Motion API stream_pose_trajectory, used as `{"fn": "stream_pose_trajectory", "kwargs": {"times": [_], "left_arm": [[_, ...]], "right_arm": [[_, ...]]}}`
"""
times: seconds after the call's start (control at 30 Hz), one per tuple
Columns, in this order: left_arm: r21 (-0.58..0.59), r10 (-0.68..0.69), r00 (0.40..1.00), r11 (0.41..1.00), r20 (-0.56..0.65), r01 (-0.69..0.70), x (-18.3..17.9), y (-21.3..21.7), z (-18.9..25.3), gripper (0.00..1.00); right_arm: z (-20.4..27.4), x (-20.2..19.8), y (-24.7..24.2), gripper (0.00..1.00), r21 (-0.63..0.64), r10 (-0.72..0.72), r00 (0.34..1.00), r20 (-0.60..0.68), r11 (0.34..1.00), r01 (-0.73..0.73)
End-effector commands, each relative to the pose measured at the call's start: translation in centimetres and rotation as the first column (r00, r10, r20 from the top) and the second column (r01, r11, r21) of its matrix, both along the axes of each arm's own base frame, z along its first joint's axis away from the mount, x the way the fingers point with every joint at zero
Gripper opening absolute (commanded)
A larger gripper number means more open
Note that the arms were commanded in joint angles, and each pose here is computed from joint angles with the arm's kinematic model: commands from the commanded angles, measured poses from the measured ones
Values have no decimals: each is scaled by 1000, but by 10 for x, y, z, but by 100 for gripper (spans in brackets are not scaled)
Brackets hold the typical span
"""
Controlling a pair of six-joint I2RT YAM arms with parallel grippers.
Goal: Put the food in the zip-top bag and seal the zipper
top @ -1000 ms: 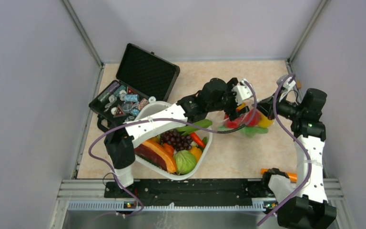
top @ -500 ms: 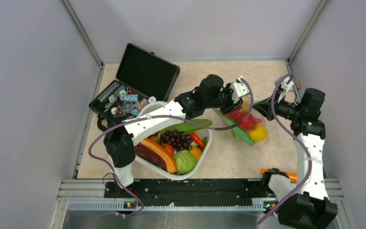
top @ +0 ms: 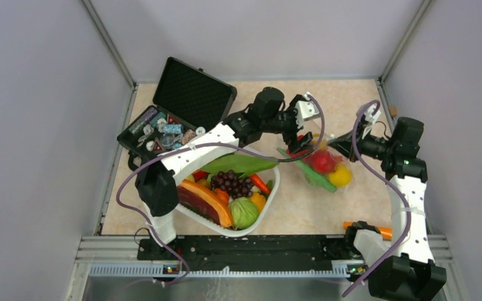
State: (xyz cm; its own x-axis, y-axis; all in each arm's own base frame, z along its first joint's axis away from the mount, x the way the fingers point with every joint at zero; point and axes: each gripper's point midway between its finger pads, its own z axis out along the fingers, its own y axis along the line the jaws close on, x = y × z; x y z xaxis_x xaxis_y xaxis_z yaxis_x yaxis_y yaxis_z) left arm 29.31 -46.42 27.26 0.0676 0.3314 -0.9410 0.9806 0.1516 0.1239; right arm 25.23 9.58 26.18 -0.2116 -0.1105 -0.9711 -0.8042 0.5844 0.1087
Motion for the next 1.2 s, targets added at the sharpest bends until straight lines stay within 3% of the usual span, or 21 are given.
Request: {"fn": "stream_pose_trajectory", "kwargs": {"times": [0.0, 0.17, 0.47, 0.73, 0.97, 1.17], "left_arm": [[-43, -161, 986, 986, 39, 162, -18, 2, 26, 99], [-52, -157, 985, 986, 69, 160, -11, 7, 26, 99], [-130, -138, 962, 977, 234, 172, -19, 25, 51, 99], [-166, -154, 963, 967, 221, 192, -14, 12, 56, 99], [-38, -247, 961, 967, 124, 254, -19, 9, 23, 99], [-57, -291, 954, 954, 73, 295, -33, 11, 22, 99]], "right_arm": [[30, -4, 6, 0, -19, 53, 992, 112, 999, -51], [32, -8, 8, 0, -18, 62, 991, 120, 998, -61], [34, -11, 10, 0, -12, 71, 989, 128, 997, -70], [36, -17, 14, 0, -6, 102, 985, 142, 995, -102], [36, -17, 14, 0, -8, 98, 984, 146, 995, -98], [34, -13, 11, 0, -10, 78, 988, 136, 997, -77]]}}
